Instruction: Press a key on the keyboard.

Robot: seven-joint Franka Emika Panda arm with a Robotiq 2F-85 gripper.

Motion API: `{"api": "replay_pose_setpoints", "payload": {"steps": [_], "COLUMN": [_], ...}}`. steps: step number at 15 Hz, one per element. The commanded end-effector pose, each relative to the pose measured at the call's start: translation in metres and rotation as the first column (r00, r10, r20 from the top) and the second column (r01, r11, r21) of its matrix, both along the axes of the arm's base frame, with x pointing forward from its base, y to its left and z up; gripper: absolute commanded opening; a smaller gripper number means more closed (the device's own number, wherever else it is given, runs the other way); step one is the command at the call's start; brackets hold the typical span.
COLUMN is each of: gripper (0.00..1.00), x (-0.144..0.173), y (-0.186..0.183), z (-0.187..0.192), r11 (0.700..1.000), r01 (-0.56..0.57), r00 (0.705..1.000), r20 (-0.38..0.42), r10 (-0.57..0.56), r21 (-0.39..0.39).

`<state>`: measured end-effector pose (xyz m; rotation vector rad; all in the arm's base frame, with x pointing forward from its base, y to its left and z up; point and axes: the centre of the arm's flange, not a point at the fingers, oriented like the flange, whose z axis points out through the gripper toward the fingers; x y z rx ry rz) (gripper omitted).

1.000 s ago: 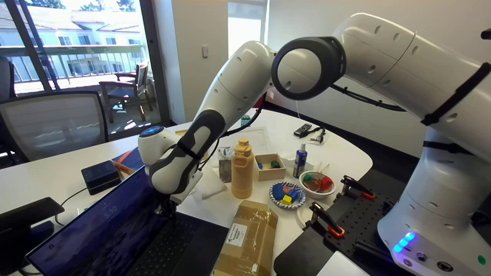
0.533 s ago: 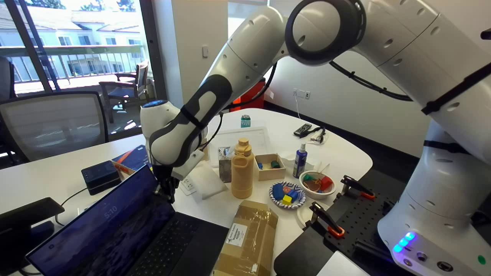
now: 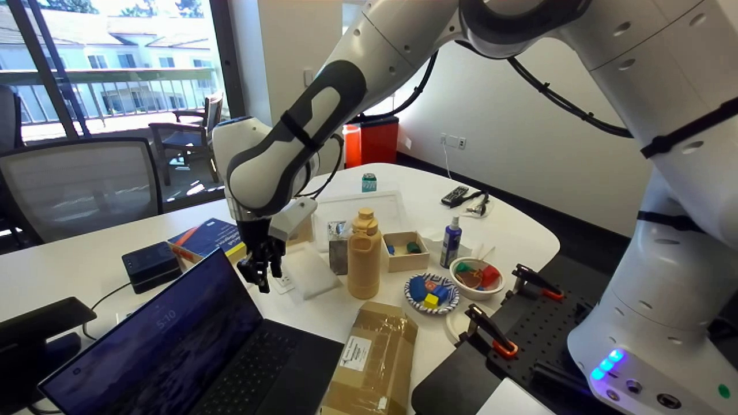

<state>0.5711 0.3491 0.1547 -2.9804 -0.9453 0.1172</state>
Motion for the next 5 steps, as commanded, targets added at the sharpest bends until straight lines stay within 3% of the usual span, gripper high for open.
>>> {"api": "replay_pose_setpoints", "payload": {"steps": [1,3,5], "gripper": [0.84,0.99,1.0], "x": [-0.0176,-0.0189,-0.0191], "y": [-0.0173,-0.02,-0.0216], "z": [0.0301,0.0356,0.0377], "r11": [1.0,1.0,1.0], "r01": [-0.013,-0.01,-0.008], "r00": [0.999,0.999,0.999], "r20": [-0.036,-0.04,-0.042], "r10": [0.013,0.009,0.008], "r21": [-0.005,-0.011,-0.013]}}
